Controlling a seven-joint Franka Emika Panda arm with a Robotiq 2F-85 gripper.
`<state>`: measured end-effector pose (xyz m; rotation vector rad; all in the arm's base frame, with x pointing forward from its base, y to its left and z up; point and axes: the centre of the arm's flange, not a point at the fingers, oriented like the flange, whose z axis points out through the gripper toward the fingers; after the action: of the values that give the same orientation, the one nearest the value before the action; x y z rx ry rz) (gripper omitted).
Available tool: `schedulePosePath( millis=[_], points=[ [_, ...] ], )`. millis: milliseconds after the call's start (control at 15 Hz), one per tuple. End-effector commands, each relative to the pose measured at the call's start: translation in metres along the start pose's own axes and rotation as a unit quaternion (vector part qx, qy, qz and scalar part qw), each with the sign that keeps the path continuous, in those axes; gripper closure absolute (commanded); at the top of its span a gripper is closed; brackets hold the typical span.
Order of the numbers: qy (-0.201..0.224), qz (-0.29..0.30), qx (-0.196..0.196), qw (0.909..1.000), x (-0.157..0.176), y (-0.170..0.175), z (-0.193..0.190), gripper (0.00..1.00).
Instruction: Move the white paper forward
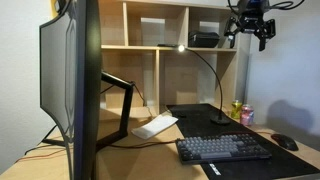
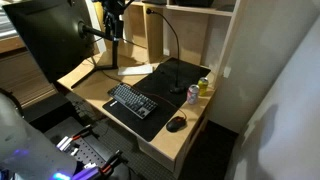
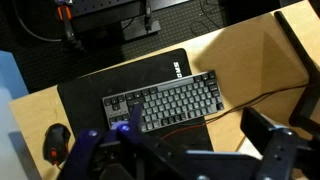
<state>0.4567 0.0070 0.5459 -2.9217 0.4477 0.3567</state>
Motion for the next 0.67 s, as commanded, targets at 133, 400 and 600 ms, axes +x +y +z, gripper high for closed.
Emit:
schedulePosePath(
  millis=[133,400,600],
  points=[
    [-0.015,-0.022,0.043,0.9987,0.014,-0.046,0.041,0.00],
    [0.019,-0.020,0.145,0.9890,0.025,-0.129,0.083,0.00],
    [0.033,-0.017,0.142,0.9892,0.023,-0.137,0.079,0.00]
  ],
)
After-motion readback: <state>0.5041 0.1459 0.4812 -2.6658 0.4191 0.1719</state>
